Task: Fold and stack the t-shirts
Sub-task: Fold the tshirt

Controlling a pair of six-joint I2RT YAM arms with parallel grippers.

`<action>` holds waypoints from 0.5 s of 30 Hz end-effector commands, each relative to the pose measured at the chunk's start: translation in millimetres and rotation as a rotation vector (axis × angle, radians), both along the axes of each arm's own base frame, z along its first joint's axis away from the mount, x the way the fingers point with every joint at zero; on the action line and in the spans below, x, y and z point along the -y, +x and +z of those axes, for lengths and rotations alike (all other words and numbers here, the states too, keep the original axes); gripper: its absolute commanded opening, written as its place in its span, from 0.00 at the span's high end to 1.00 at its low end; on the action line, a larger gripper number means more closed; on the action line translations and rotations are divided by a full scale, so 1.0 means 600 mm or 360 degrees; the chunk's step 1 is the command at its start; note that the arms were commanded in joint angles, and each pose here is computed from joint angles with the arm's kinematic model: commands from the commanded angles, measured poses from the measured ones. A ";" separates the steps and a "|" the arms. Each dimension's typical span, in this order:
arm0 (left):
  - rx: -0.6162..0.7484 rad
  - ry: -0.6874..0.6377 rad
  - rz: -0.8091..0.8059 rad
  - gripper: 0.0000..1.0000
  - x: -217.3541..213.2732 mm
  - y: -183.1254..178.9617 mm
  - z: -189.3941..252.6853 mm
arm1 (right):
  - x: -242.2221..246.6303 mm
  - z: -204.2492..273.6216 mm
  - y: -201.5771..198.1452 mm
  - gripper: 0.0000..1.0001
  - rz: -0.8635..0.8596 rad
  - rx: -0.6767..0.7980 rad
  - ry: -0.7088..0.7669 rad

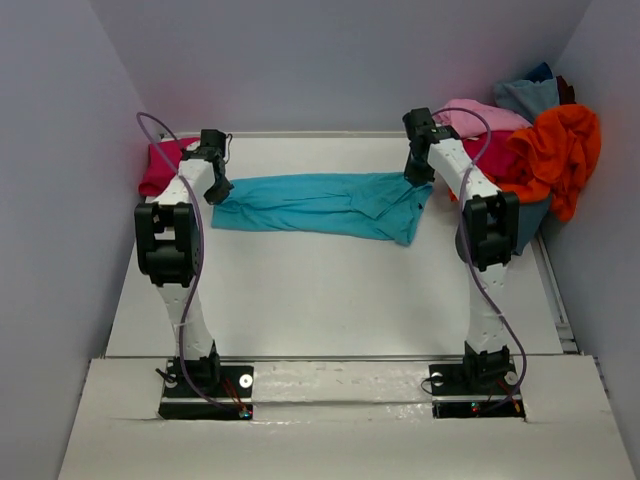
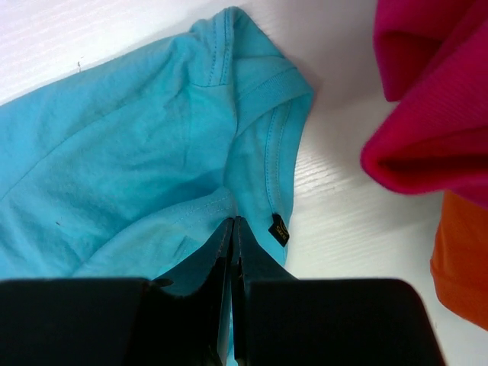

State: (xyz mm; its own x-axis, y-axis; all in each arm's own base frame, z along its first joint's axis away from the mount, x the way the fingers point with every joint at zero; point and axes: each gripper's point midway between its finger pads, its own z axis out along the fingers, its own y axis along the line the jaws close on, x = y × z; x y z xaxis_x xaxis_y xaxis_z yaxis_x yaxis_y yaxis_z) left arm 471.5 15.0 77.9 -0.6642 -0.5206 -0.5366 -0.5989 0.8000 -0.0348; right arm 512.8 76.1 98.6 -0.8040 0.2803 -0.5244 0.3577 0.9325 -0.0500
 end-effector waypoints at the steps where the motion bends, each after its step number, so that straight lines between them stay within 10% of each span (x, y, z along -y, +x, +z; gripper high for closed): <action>1: 0.0134 0.0041 0.0018 0.94 -0.013 -0.007 0.062 | 0.007 0.086 0.000 0.93 -0.0030 0.0191 0.0031; 15: 0.0223 -0.0002 -0.0005 0.94 -0.006 -0.060 0.121 | 0.014 0.185 -0.080 0.93 -0.0022 0.0305 0.0116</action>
